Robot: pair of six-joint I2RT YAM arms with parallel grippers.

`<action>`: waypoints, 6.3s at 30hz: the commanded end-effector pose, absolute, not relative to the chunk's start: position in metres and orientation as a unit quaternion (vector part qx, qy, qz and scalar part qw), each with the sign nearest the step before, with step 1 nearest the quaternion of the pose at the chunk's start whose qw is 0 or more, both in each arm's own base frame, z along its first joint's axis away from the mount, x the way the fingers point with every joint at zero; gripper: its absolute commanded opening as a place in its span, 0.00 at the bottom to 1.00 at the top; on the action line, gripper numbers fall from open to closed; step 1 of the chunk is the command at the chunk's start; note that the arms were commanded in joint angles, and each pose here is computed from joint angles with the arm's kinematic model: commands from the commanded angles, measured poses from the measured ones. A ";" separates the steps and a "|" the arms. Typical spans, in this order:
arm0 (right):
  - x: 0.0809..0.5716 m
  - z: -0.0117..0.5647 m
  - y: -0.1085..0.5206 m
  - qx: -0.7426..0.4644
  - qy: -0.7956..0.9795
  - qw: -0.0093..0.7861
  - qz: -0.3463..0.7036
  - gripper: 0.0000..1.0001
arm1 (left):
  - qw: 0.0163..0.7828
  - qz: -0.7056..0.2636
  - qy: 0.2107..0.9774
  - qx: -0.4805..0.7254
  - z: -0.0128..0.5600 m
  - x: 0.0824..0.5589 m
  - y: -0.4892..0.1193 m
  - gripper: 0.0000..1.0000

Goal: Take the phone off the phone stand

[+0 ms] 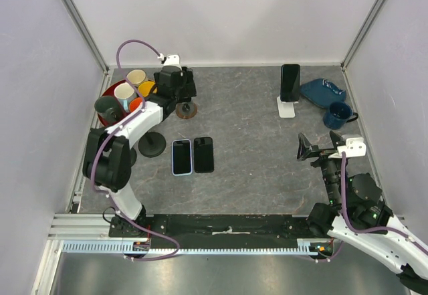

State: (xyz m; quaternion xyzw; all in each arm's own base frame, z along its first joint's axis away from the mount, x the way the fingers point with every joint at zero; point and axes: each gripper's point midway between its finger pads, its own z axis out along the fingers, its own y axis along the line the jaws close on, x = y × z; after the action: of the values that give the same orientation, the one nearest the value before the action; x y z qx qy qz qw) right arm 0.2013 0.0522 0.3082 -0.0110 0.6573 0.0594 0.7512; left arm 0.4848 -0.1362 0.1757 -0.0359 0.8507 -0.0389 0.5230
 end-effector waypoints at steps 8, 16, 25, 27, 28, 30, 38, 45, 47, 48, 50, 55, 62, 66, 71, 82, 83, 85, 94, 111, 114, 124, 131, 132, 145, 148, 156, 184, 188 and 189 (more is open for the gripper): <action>0.203 0.315 0.060 -0.020 0.647 0.759 0.069 0.98 | 0.608 0.015 0.790 -0.077 0.210 0.545 -0.126 1.00; 0.202 0.315 0.059 -0.020 0.643 0.762 0.071 0.98 | 0.603 0.020 0.794 -0.076 0.197 0.552 -0.127 1.00; 0.203 0.315 0.060 -0.022 0.644 0.762 0.070 0.98 | 0.590 -0.008 0.805 -0.065 0.181 0.554 -0.140 0.98; 0.203 0.314 0.061 -0.023 0.644 0.761 0.071 0.98 | 0.587 -0.002 0.807 -0.066 0.177 0.554 -0.139 0.98; 0.203 0.314 0.061 -0.023 0.645 0.761 0.069 0.98 | 0.586 0.000 0.807 -0.067 0.176 0.553 -0.138 0.98; 0.203 0.314 0.061 -0.025 0.645 0.761 0.068 0.98 | 0.586 0.003 0.807 -0.068 0.175 0.553 -0.137 0.96; 0.203 0.314 0.060 -0.024 0.645 0.761 0.065 0.98 | 0.587 0.006 0.807 -0.061 0.177 0.551 -0.137 0.79; 0.203 0.314 0.059 -0.024 0.644 0.762 0.066 0.98 | 0.602 -0.007 0.796 -0.061 0.196 0.543 -0.141 0.49; 0.203 0.314 0.059 -0.024 0.644 0.762 0.065 0.98 | 0.613 -0.018 0.787 -0.066 0.210 0.537 -0.144 0.37; 0.203 0.313 0.059 -0.025 0.644 0.762 0.065 0.98 | 0.616 -0.021 0.784 -0.068 0.214 0.536 -0.144 0.33; 0.203 0.313 0.059 -0.026 0.645 0.761 0.063 0.98 | 0.629 -0.029 0.773 -0.072 0.229 0.532 -0.146 0.25; 0.203 0.314 0.059 -0.024 0.644 0.762 0.064 0.98 | 0.659 -0.034 0.748 -0.070 0.249 0.527 -0.146 0.17; 0.202 0.315 0.057 -0.021 0.642 0.764 0.068 0.98 | 0.682 -0.058 0.727 -0.052 0.265 0.515 -0.159 0.08; 0.201 0.316 0.057 -0.019 0.640 0.765 0.070 0.98 | 0.658 -0.096 0.746 -0.025 0.265 0.496 -0.190 0.05; 0.201 0.315 0.057 -0.018 0.640 0.765 0.070 0.98 | 0.600 -0.152 0.785 0.010 0.250 0.460 -0.228 0.02; 0.201 0.315 0.057 -0.020 0.640 0.765 0.072 0.98 | 0.397 -0.180 0.899 0.045 0.177 0.357 -0.282 0.02; 0.201 0.315 0.057 -0.018 0.640 0.765 0.072 0.98 | 0.377 -0.177 0.908 0.041 0.171 0.351 -0.284 0.02; 0.201 0.315 0.058 -0.020 0.640 0.764 0.072 0.98 | 0.338 -0.183 0.923 0.023 0.161 0.342 -0.292 0.02; 0.201 0.315 0.058 -0.021 0.640 0.764 0.073 0.98 | 0.239 -0.127 0.962 -0.035 0.109 0.309 -0.307 0.02; 0.200 0.314 0.054 -0.016 0.639 0.766 0.072 0.98 | 0.217 -0.066 0.972 -0.054 0.057 0.310 -0.329 0.02; 0.199 0.315 0.054 -0.015 0.638 0.766 0.073 0.98 | 0.218 -0.057 0.973 -0.057 0.053 0.310 -0.325 0.02; 0.199 0.315 0.054 -0.016 0.638 0.766 0.074 0.98 | 0.202 -0.047 0.977 -0.053 0.039 0.306 -0.325 0.13; 0.199 0.315 0.054 -0.016 0.638 0.767 0.073 0.98 | 0.192 -0.042 0.979 -0.054 0.025 0.307 -0.328 0.23; 0.199 0.315 0.054 -0.015 0.638 0.767 0.073 0.98 | 0.192 -0.041 0.979 -0.053 0.024 0.306 -0.328 0.24; 0.199 0.315 0.054 -0.016 0.638 0.767 0.073 0.98 | 0.193 -0.057 0.977 -0.064 0.025 0.308 -0.333 0.32; 0.199 0.315 0.053 -0.014 0.636 0.768 0.075 0.98 | 0.194 -0.063 0.977 -0.066 0.025 0.308 -0.335 0.33; 0.199 0.316 0.054 -0.015 0.636 0.768 0.076 0.98 | 0.205 -0.076 0.974 -0.068 0.036 0.311 -0.339 0.34; 0.195 0.318 0.051 -0.008 0.631 0.771 0.086 0.98 | 0.222 -0.113 0.966 -0.067 0.057 0.311 -0.344 0.86; 0.195 0.318 0.050 -0.007 0.630 0.772 0.088 0.98 | 0.223 -0.111 0.966 -0.068 0.057 0.310 -0.342 0.94; 0.195 0.318 0.050 -0.007 0.630 0.771 0.087 0.98 | 0.224 -0.111 0.966 -0.068 0.057 0.310 -0.341 0.95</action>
State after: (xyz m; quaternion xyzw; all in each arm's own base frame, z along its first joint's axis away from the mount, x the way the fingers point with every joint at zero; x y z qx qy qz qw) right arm 0.1964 0.0499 0.3145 -0.0122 0.6376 0.0756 0.7666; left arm 0.3015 -0.3313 0.0295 -0.0435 0.9771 -0.0733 0.1951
